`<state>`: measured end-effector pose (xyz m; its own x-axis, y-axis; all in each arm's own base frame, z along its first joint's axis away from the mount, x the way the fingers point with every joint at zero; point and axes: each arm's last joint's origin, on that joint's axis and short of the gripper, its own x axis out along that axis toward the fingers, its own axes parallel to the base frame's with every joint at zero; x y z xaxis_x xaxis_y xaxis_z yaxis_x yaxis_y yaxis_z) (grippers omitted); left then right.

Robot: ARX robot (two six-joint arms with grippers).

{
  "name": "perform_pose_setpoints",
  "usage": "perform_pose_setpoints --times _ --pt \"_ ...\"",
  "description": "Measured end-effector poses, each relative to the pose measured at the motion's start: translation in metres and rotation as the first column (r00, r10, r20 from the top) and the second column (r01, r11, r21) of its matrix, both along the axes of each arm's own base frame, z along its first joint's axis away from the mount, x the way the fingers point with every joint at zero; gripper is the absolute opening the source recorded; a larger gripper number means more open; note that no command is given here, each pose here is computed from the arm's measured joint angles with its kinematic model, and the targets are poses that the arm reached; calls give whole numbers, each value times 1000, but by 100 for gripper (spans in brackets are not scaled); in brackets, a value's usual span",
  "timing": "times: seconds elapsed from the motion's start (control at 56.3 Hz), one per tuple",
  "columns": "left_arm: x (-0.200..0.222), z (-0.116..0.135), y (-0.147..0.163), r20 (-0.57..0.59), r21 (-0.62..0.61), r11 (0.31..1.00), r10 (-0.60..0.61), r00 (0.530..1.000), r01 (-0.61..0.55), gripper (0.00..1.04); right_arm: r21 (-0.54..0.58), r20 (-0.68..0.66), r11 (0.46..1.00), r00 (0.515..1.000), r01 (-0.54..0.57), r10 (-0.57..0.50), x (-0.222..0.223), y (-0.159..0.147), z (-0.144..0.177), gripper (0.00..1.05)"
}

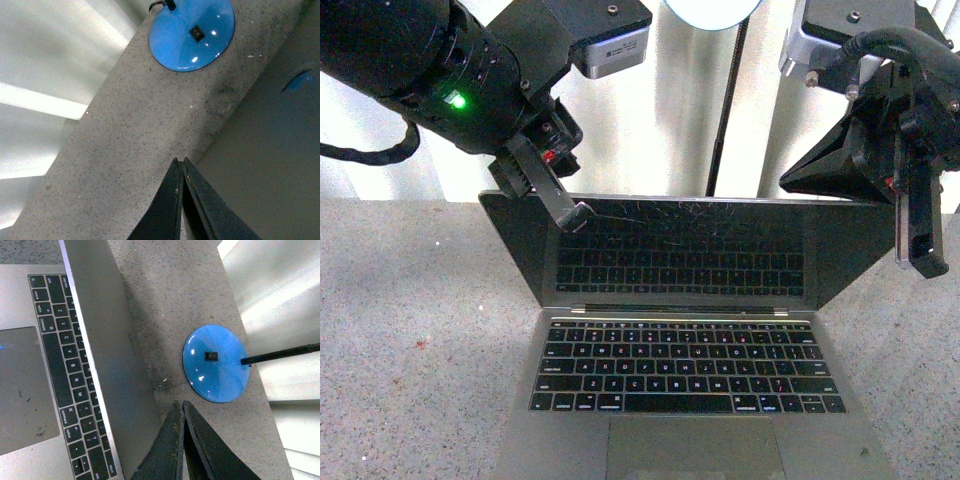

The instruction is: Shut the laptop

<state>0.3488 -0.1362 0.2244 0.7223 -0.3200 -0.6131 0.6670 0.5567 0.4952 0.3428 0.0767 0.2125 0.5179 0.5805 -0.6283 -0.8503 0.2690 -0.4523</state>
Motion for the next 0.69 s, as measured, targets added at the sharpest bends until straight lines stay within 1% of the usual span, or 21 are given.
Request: perform_pose_setpoints --times 0.231,0.693 --pt "-15 -4 3 -21 8 1000 -8 1000 8 4 -23 -17 999 999 -28 27 -3 3 -2 3" --pt "-31 -17 -6 -54 14 999 -45 998 46 4 -53 -54 997 997 -57 54 -11 5 -14 3"
